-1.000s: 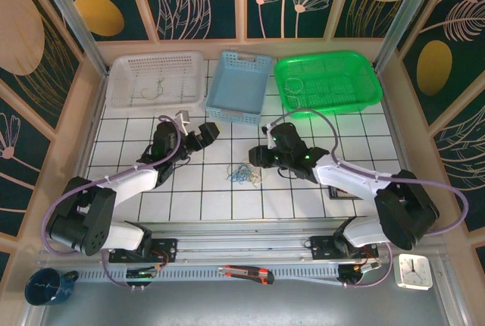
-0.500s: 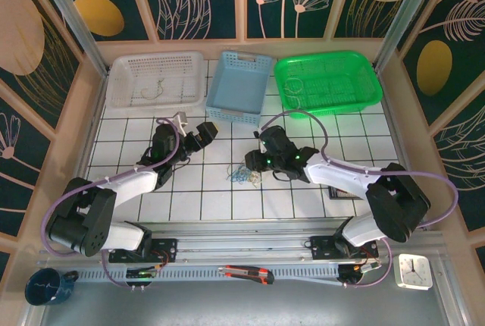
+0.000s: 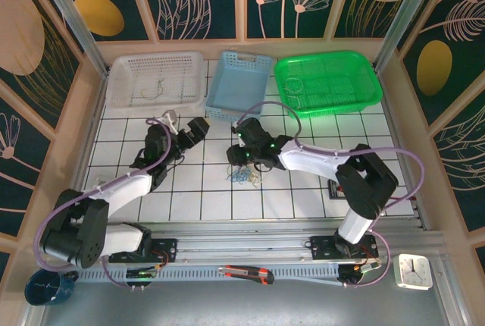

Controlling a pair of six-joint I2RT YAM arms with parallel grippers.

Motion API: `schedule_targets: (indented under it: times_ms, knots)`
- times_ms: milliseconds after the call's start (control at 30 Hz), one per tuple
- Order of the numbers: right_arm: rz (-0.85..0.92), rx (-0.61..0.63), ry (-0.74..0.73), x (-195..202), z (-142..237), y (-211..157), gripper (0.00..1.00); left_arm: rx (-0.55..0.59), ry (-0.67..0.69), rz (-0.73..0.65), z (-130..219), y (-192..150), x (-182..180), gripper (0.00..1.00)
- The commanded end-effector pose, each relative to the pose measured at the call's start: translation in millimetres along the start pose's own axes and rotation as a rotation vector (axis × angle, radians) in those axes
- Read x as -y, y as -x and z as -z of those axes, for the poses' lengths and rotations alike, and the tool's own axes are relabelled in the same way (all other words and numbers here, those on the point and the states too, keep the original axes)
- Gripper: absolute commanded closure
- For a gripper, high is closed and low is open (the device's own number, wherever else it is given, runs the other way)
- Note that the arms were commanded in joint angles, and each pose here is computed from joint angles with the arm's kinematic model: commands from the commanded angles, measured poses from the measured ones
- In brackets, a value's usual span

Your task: Untangle the cables

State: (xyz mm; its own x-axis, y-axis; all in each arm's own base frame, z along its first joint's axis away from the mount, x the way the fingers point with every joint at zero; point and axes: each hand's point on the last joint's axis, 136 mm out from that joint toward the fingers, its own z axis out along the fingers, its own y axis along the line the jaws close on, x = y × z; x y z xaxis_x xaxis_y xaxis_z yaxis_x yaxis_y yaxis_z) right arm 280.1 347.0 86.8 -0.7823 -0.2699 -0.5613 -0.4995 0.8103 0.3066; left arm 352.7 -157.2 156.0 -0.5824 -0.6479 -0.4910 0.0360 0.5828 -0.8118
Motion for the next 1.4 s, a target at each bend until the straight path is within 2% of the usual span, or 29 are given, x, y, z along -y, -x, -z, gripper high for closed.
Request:
schedule_targets:
  times_ms: [0,267,600,1367]
  knots:
    - [0.043,-0.048,-0.026,1,-11,-4,0.65,0.078,0.033,0.055,15,17,-14,0.01]
    - [0.058,-0.095,-0.016,-6,-27,-15,0.63,0.12,0.01,0.042,28,31,-9,0.01]
    - [0.07,-0.131,0.004,-16,-40,-23,0.66,0.116,-0.003,0.039,27,32,-6,0.01]
    - [0.141,-0.191,-0.066,-16,-44,-43,0.66,0.119,-0.01,0.048,25,31,-9,0.01]
